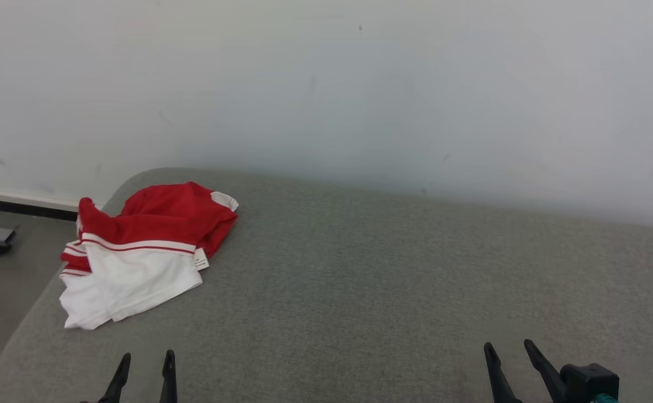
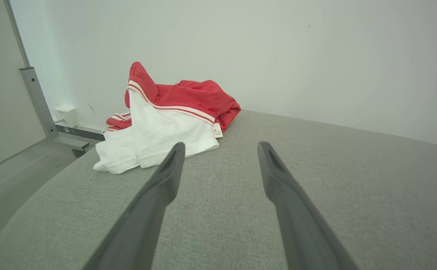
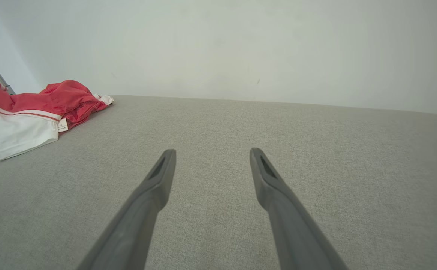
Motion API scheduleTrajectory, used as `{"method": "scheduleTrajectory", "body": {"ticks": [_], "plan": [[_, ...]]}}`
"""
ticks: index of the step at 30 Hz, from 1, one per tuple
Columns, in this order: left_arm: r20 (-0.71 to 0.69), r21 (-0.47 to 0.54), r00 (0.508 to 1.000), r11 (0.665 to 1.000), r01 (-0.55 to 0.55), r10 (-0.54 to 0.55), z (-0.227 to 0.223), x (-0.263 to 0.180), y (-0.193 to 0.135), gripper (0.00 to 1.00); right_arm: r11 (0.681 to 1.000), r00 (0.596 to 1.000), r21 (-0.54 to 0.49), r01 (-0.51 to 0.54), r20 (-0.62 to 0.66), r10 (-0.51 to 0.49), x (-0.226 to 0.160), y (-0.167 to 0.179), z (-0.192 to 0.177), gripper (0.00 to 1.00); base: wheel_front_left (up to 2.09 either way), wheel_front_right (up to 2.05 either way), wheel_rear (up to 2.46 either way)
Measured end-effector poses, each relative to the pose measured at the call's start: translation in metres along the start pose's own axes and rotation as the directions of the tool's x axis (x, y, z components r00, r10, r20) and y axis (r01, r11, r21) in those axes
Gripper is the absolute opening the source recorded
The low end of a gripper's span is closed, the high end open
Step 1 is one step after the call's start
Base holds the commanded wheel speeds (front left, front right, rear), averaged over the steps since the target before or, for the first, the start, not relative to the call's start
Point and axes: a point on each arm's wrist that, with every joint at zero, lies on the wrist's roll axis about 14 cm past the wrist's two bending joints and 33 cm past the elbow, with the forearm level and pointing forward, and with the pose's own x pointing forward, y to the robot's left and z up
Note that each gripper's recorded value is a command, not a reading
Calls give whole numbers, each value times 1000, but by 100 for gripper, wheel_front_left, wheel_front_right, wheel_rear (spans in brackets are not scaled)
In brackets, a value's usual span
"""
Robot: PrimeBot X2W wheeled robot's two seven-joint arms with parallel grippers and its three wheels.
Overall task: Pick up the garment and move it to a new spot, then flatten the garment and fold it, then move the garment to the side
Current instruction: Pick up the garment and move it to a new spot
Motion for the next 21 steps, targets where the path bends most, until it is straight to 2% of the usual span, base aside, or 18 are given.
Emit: {"method": "scheduleTrajectory", "body": {"ticks": [10,17,21], "plan": [[33,19,985,985,-170,170,10,-34,56,100,989,989,-11,-149,-9,148,26,48,-2,100,0,0,0],[60,-1,945,946,-323,322,19,-60,95,100,955,955,-39,-295,-9,295,51,98,3,100,0,0,0],[57,0,920,922,-388,388,19,-72,111,100,935,936,-47,-351,-29,350,61,115,-1,100,0,0,0]]}}
